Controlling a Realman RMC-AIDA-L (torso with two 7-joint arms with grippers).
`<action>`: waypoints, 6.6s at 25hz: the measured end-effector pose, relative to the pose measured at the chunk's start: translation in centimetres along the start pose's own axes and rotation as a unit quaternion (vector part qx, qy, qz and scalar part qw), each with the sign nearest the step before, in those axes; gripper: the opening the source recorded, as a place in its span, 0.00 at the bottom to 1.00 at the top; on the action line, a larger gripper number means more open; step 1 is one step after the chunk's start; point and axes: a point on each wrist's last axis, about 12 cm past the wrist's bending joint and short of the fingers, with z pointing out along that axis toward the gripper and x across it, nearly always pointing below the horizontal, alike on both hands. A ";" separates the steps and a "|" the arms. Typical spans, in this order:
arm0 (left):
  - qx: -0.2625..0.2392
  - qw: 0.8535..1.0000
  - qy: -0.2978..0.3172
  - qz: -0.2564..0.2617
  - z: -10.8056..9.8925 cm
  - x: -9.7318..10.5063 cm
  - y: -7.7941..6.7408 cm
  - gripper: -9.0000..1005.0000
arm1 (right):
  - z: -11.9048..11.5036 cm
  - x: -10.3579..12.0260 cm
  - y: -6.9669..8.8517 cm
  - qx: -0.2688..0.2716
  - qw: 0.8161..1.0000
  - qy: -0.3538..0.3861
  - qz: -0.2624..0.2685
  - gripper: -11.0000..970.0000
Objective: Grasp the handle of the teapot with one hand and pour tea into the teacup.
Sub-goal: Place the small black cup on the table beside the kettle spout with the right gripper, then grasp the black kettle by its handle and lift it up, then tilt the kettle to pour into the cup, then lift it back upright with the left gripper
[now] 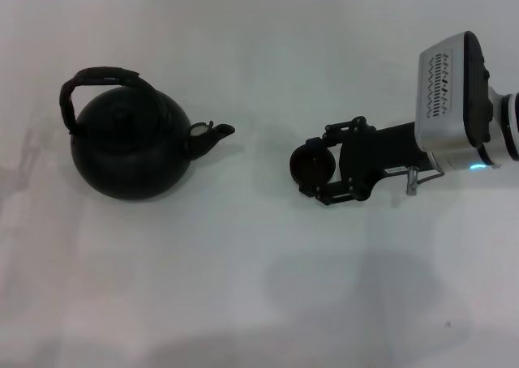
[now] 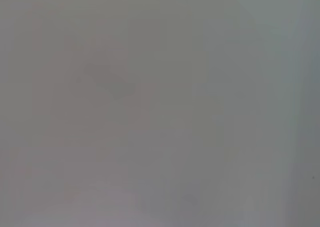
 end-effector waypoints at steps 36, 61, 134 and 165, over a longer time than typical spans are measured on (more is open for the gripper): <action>0.016 1.000 0.000 0.001 0.6 0.0 -0.6 0.81 | -0.5 -0.1 -0.4 0.000 1.000 -0.001 -0.012 0.87; 0.164 0.986 0.022 -0.008 1.0 0.4 -4.3 0.80 | -3.9 -0.2 -1.4 0.035 0.998 -0.052 -0.009 0.87; 0.302 0.927 0.210 0.071 16.2 -7.3 -8.0 0.13 | -5.5 1.8 -0.9 0.105 0.984 -0.133 0.052 0.86; 0.321 0.875 0.307 0.192 16.9 -12.0 -14.2 0.13 | -16.7 5.9 -1.8 0.295 0.865 -0.358 0.193 0.86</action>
